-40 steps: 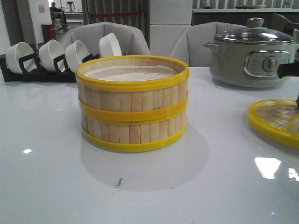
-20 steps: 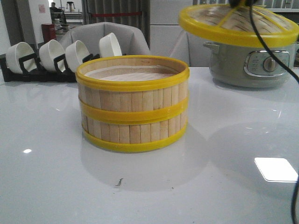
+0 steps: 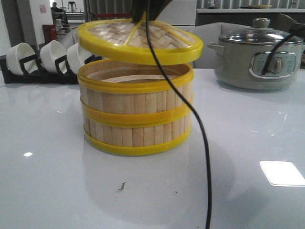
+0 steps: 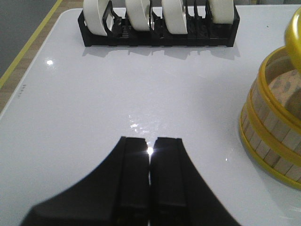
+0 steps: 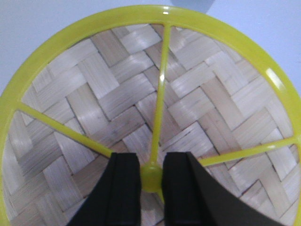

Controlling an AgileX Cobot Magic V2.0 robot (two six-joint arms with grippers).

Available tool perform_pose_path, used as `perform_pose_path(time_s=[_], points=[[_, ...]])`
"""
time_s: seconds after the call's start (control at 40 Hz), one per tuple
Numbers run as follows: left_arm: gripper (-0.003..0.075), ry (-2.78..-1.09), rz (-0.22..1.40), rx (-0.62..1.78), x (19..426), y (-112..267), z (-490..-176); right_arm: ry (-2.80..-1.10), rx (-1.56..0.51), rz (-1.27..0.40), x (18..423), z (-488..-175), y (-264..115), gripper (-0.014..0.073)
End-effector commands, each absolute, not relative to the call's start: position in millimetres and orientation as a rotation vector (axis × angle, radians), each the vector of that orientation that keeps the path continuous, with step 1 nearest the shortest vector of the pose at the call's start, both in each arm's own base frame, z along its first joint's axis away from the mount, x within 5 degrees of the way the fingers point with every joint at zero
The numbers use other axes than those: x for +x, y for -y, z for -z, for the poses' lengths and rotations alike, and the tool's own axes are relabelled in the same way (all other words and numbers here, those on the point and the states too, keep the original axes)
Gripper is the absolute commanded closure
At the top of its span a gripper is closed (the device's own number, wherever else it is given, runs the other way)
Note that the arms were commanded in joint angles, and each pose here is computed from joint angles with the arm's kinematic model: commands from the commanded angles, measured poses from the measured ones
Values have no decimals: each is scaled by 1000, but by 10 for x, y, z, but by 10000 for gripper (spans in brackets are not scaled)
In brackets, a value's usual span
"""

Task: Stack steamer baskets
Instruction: 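Lift the woven lid with the right gripper over the basket stack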

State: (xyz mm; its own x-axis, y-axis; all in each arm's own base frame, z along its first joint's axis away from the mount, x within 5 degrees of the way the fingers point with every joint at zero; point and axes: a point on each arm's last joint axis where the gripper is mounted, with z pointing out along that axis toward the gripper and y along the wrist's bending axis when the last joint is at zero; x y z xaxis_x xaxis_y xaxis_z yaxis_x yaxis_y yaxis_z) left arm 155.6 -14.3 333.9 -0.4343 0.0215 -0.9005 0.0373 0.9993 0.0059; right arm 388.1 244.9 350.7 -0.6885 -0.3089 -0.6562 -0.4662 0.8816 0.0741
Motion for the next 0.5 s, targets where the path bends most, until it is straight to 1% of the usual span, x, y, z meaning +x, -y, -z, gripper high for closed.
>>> perform_pose_path(time_s=[0.0,0.1,0.475], points=[[636,-1902,52,45,1567,165,-3514,-2240,-557,-341,3807,-3855,-2454,572],[636,-1902,52,45,1567,165,-3514,-2246,-590,-326,3833,-3784,-2488,572],[636,-1902,52,45,1567,165,-3514,-2235,-602,-324,3855,-3752,-2515,572]])
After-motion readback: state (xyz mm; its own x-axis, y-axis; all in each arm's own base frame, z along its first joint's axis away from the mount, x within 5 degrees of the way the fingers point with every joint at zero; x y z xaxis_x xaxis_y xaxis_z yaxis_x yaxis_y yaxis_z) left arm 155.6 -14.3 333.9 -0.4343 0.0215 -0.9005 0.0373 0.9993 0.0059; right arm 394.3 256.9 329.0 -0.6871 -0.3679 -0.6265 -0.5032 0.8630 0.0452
